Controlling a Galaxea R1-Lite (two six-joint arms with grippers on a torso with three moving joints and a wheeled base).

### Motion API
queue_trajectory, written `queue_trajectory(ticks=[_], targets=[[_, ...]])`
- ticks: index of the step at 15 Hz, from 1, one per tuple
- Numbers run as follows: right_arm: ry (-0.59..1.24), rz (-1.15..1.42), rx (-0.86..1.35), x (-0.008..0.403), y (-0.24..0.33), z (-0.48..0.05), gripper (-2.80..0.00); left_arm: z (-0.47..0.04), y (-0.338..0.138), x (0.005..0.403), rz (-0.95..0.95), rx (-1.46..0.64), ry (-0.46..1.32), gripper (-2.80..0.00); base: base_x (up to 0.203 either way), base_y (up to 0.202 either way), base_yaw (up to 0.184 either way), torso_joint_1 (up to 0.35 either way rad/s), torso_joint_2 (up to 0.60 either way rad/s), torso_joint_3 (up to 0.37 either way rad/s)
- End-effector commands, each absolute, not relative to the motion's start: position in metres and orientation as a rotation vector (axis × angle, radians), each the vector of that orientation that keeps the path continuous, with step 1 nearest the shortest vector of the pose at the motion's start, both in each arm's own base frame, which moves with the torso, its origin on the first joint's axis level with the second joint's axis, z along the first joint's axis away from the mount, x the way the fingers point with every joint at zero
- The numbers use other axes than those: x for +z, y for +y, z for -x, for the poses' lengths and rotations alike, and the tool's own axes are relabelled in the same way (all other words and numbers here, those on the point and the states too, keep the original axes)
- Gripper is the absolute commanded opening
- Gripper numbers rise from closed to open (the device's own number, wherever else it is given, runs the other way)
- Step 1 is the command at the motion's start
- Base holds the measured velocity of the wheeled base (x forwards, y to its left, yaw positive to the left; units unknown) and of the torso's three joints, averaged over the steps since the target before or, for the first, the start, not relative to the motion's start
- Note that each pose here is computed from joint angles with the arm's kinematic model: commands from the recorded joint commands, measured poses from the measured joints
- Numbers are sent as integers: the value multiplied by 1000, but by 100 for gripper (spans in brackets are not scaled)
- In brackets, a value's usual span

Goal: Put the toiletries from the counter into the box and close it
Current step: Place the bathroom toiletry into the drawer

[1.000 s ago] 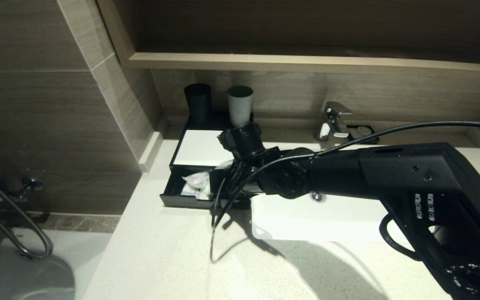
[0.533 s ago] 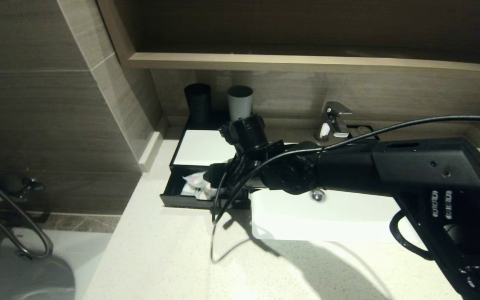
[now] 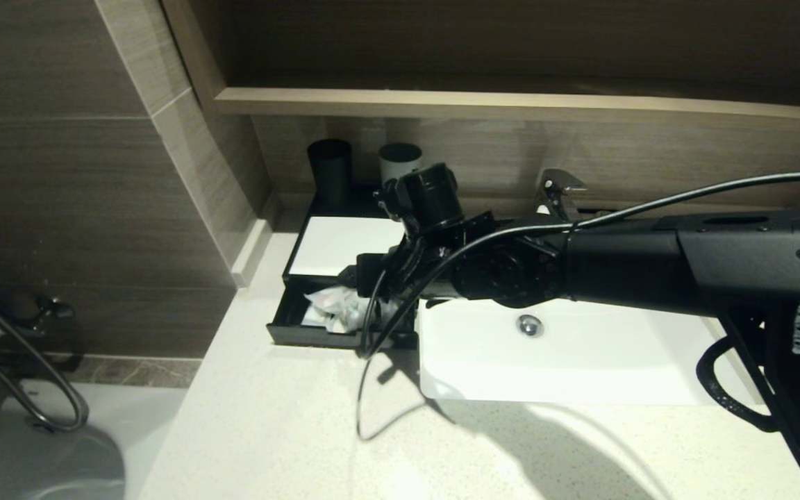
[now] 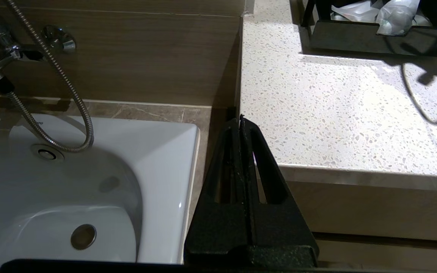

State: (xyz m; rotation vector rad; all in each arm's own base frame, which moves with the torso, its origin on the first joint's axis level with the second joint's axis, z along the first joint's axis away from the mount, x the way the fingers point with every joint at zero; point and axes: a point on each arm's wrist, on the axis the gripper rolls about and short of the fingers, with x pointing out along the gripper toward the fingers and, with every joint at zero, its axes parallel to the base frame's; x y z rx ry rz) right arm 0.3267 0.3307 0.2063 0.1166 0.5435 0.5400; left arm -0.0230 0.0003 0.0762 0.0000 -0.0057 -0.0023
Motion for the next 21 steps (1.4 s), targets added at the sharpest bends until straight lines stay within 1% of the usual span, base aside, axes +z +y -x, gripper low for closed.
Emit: queue_trajectory(ticks=[1, 2, 3, 10, 21], targets=[[532, -125, 540, 211, 330, -326, 0, 23, 0, 76, 0, -2, -6, -280, 0, 0, 0, 0, 0, 0], [531, -125, 540, 211, 330, -326, 0, 23, 0, 76, 0, -2, -5, -280, 0, 0, 0, 0, 0, 0], [531, -123, 538, 210, 331, -327, -280, 23, 0, 76, 0, -2, -6, -280, 0, 0, 0, 0, 0, 0], [517, -121, 542, 210, 332, -329, -280, 23, 0, 76, 0, -2, -6, -280, 0, 0, 0, 0, 0, 0], [519, -103, 544, 198, 336, -333, -280, 23, 0, 76, 0, -2, -6, -280, 0, 0, 0, 0, 0, 0]])
